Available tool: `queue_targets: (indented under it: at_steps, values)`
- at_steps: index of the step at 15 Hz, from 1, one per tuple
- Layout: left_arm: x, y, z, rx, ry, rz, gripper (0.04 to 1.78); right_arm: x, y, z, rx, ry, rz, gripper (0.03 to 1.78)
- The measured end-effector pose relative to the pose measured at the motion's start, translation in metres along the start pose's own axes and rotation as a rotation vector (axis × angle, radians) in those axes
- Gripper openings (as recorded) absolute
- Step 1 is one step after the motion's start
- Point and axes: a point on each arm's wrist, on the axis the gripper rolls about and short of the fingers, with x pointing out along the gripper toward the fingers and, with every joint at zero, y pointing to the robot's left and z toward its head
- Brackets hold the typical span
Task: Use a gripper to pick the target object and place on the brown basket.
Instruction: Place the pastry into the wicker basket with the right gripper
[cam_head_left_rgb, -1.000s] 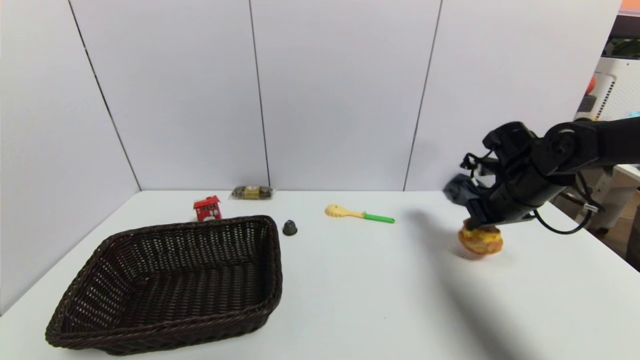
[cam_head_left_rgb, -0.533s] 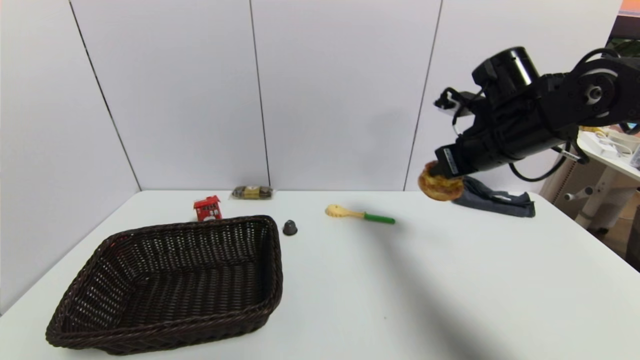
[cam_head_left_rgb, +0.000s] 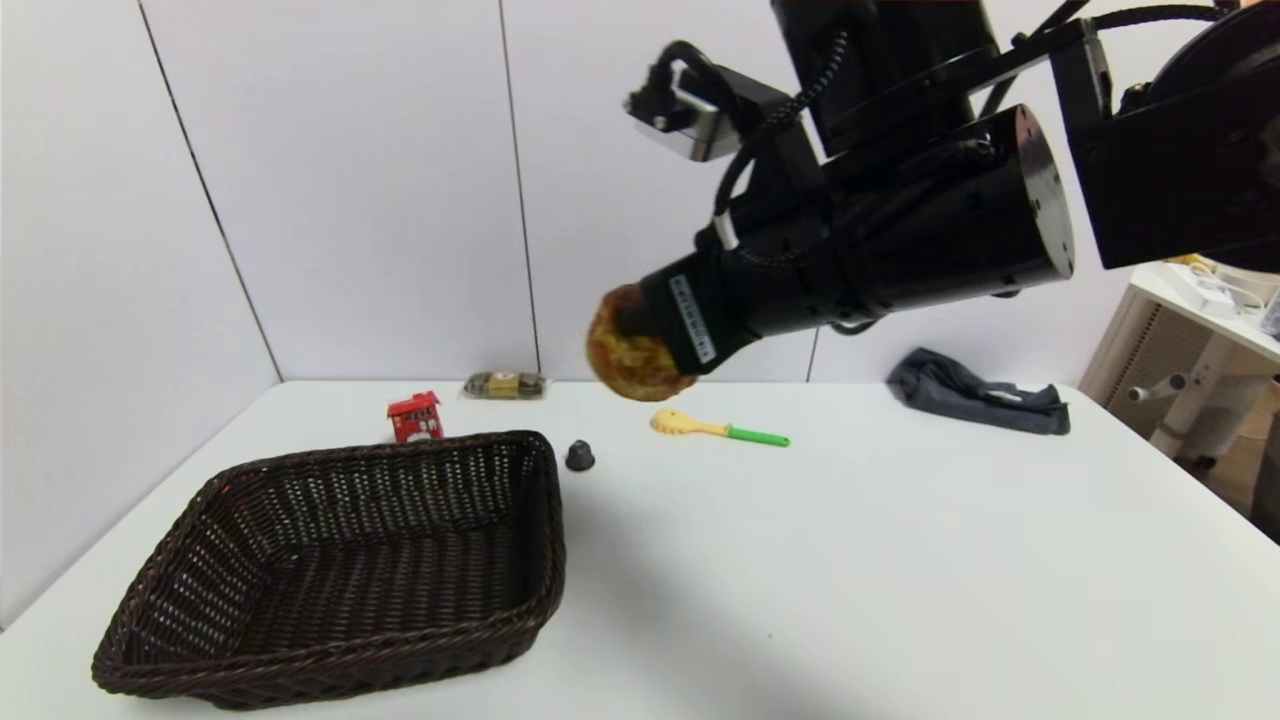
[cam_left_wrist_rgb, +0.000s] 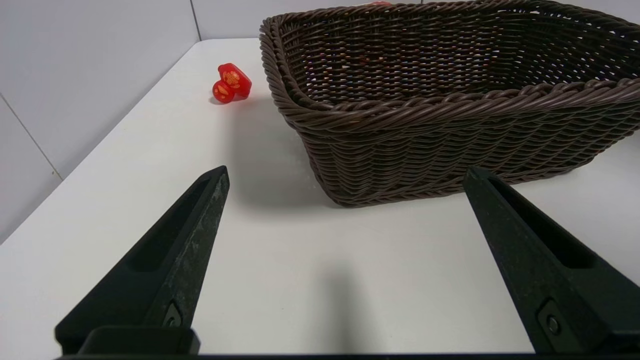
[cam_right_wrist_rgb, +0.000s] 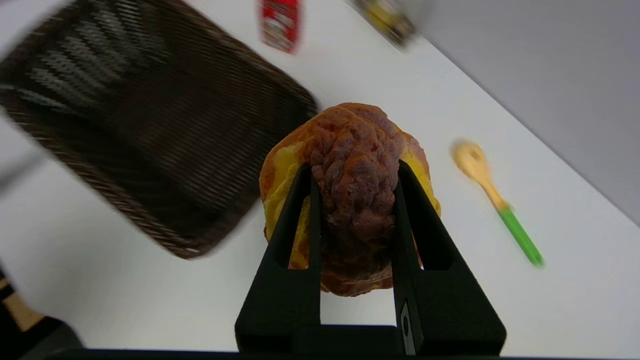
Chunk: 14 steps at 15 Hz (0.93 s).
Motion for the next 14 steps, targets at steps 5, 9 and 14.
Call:
queue_targets:
  at_steps: [5, 9, 14]
  values:
    - [0.0, 0.0, 0.0, 0.0, 0.0, 0.0, 1.69, 0.023, 0.069, 0.004, -0.055, -0.118, 0.158, 0.4]
    - [0.0, 0.0, 0.0, 0.0, 0.0, 0.0, 1.69, 0.052, 0.088, -0.012, -0.049, -0.08, 0.188, 0.4]
    - [0.0, 0.0, 0.0, 0.0, 0.0, 0.0, 1.69, 0.094, 0.103, -0.029, -0.043, -0.061, 0.197, 0.4]
